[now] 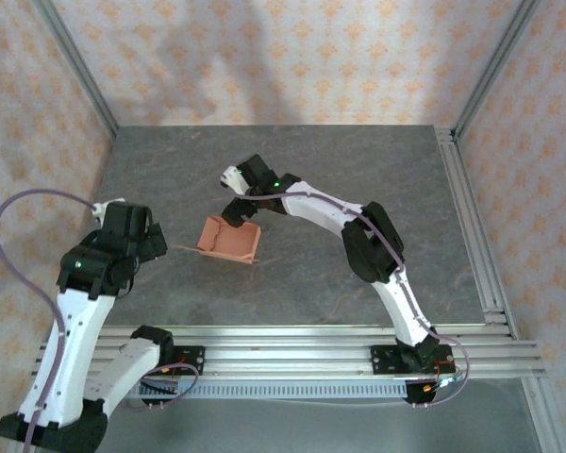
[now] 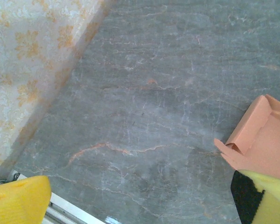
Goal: Fold the paper box
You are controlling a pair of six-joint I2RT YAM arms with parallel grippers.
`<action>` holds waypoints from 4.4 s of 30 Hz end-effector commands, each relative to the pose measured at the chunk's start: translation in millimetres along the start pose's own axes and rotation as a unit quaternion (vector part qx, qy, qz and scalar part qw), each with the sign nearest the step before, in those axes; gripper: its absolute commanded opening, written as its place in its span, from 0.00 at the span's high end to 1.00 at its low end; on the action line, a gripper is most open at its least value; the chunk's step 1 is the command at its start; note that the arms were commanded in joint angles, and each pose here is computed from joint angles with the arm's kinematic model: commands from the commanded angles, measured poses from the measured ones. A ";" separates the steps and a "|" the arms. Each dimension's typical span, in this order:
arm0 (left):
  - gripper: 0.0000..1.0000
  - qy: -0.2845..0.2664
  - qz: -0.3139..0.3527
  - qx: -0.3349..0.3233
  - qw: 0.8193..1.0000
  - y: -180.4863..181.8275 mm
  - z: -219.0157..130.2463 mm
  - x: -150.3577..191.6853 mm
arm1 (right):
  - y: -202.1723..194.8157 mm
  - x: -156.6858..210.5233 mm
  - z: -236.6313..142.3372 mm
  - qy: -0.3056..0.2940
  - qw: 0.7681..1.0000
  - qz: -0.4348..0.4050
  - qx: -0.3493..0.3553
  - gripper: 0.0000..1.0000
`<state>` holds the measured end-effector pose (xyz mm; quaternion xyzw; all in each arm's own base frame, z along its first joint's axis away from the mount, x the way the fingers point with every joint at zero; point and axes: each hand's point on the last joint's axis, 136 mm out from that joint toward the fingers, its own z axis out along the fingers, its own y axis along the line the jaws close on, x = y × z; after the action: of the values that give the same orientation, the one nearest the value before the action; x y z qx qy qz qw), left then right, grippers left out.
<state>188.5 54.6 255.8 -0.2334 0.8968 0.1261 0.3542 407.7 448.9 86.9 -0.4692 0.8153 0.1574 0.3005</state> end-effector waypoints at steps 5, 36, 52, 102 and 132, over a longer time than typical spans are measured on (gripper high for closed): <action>0.00 -0.009 -0.013 -0.005 1.000 -1.2 5.5 -3.9 | -12.6 16.6 28.2 0.058 0.998 0.010 0.033 0.00; 0.00 0.055 0.010 0.153 0.987 -103.2 55.3 -6.1 | -121.4 88.9 -104.3 -0.038 0.977 0.195 0.076 0.05; 0.11 0.105 -0.059 0.211 0.970 -120.7 71.0 40.0 | -149.8 78.7 -44.9 0.025 0.990 0.138 -0.030 0.42; 0.11 0.170 -0.036 0.206 0.963 -145.0 113.3 68.0 | -156.5 122.7 -65.0 0.055 0.962 0.237 0.123 0.59; 0.11 0.159 -0.081 0.202 0.963 -153.4 133.4 60.7 | -152.5 85.6 -103.4 -0.026 0.965 0.237 0.111 0.89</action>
<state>296.2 -55.2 109.3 -0.2221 0.9357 -0.1360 0.2378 462.2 252.3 61.1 -0.2389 0.9293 0.1089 0.2595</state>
